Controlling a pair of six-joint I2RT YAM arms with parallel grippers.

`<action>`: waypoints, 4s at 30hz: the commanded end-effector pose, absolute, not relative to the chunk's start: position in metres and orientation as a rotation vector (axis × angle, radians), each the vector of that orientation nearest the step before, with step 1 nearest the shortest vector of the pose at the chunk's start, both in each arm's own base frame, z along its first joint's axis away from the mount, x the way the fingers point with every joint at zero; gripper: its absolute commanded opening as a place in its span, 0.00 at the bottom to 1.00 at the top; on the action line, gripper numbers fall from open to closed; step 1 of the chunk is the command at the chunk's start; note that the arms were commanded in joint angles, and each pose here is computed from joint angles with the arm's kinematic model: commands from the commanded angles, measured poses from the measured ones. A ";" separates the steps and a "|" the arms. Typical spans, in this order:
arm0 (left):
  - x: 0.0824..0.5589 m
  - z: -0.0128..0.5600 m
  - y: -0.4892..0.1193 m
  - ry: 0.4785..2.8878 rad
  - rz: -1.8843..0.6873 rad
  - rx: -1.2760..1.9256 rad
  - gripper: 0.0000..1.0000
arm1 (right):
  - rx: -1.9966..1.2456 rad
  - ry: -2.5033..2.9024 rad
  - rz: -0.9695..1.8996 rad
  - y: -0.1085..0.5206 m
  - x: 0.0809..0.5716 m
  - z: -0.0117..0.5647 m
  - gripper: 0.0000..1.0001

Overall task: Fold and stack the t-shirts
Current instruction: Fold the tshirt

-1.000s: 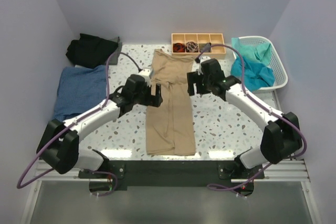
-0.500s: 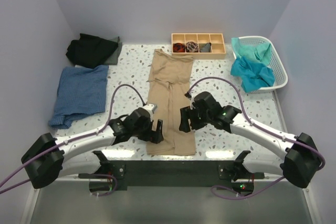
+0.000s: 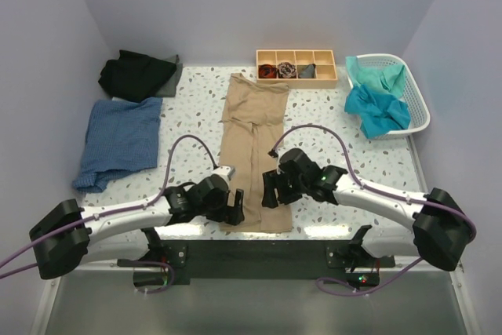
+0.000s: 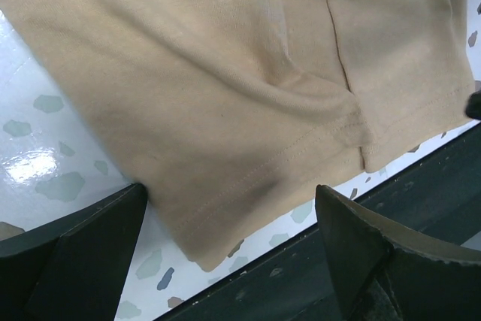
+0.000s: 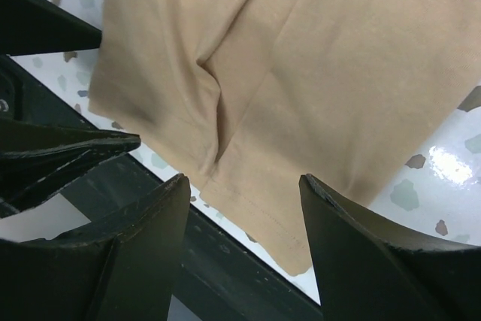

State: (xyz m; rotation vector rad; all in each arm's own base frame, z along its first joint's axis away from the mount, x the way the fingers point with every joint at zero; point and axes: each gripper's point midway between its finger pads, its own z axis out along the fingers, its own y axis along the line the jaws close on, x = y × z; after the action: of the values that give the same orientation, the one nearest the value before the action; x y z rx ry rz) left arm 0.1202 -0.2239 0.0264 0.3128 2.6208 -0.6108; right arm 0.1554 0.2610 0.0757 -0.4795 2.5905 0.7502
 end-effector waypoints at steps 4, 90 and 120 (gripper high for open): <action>0.107 0.013 -0.207 2.693 -0.466 0.286 1.00 | -0.434 2.638 0.728 0.264 0.153 0.046 0.64; 0.063 0.013 -0.199 2.731 -0.578 0.261 1.00 | -0.173 2.726 0.564 0.176 0.098 0.032 0.70; 0.054 -0.002 -0.208 2.771 -0.566 0.290 0.27 | -0.212 2.761 0.665 0.198 0.095 0.012 0.13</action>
State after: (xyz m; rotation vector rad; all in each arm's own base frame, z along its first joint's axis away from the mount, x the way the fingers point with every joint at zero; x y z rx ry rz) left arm 0.0588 -0.2306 0.0139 0.2643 2.7129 -0.7170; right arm 0.0976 0.1973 0.0146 -0.1947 2.7588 0.6531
